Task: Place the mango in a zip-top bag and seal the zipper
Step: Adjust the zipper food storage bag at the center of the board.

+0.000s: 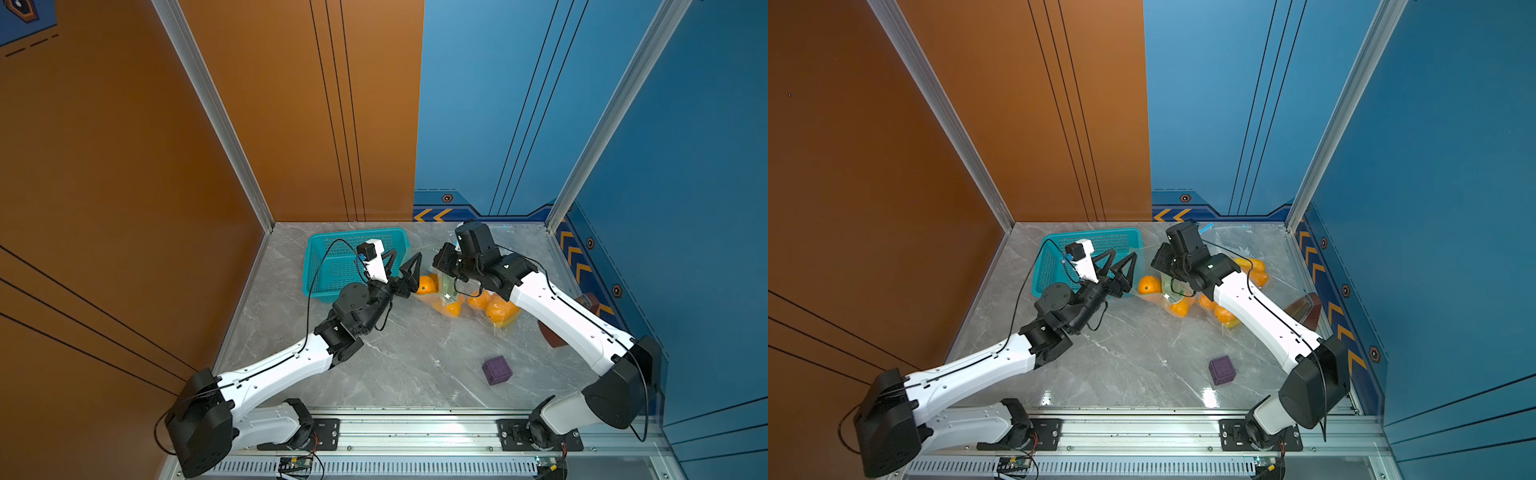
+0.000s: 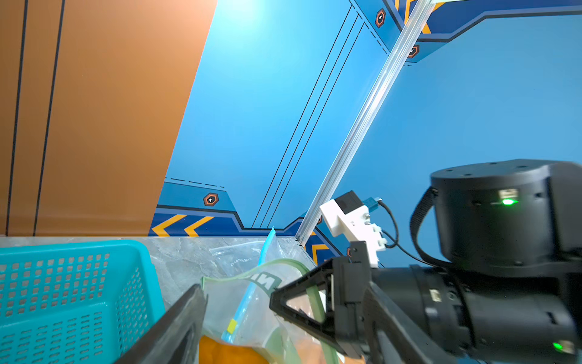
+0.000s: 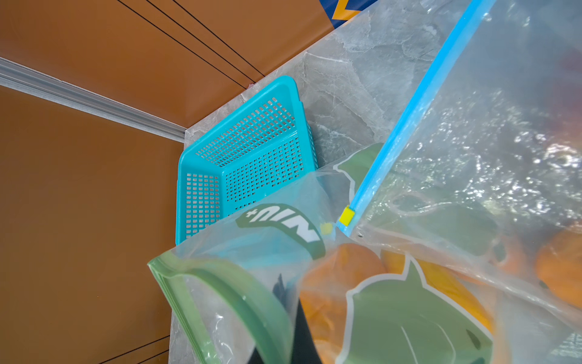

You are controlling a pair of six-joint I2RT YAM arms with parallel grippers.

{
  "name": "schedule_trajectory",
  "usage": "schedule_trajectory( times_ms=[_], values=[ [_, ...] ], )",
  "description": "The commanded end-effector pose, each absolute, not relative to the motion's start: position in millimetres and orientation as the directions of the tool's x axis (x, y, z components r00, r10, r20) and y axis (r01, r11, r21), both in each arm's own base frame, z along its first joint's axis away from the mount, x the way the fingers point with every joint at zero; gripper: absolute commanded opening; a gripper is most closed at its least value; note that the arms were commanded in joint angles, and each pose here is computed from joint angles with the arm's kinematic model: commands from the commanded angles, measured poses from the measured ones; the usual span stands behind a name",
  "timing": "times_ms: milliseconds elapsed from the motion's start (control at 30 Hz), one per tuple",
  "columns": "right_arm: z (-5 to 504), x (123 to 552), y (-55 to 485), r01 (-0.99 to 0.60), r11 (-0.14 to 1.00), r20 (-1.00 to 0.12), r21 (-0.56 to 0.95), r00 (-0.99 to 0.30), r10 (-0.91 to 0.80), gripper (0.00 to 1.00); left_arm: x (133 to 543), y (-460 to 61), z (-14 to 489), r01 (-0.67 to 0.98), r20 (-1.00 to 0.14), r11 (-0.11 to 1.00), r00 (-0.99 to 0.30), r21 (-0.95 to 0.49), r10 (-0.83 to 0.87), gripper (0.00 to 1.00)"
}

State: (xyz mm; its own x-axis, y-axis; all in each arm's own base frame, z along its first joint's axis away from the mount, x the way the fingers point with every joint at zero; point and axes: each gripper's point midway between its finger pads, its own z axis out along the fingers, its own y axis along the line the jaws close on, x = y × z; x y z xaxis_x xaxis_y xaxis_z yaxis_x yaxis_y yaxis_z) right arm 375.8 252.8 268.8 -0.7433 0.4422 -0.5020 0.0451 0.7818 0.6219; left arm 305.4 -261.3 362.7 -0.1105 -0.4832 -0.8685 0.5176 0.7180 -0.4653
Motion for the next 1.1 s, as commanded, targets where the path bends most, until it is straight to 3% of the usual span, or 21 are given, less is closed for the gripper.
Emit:
schedule_trajectory(
  times_ms=[0,167,400,467,733,1067],
  values=[
    [290,392,262,0.031,0.752,-0.524,0.658,-0.698,0.487,0.0,292,-258,327,0.441,-0.883,0.765,-0.228,-0.469,-0.41,0.79],
    [293,401,268,0.039,0.736,-0.518,0.676,-0.685,0.512,0.0,261,-276,283,0.44,-0.858,0.745,-0.362,-0.502,-0.364,0.8],
    [293,404,270,0.06,0.711,-0.503,0.701,-0.665,0.552,0.0,234,-320,249,0.49,-0.869,0.745,-0.431,-0.453,-0.244,0.85],
    [290,403,271,0.068,0.707,-0.498,0.704,-0.663,0.559,0.0,237,-324,249,0.475,-0.881,0.769,-0.409,-0.427,-0.236,1.0],
    [285,396,270,0.079,0.711,-0.502,0.698,-0.654,0.566,0.0,258,-322,262,0.326,-0.889,0.845,-0.327,-0.424,-0.32,0.98],
    [285,392,270,0.077,0.708,-0.504,0.702,-0.648,0.571,0.0,281,-333,263,0.257,-0.908,0.888,-0.282,-0.383,-0.31,0.98]
  ],
)
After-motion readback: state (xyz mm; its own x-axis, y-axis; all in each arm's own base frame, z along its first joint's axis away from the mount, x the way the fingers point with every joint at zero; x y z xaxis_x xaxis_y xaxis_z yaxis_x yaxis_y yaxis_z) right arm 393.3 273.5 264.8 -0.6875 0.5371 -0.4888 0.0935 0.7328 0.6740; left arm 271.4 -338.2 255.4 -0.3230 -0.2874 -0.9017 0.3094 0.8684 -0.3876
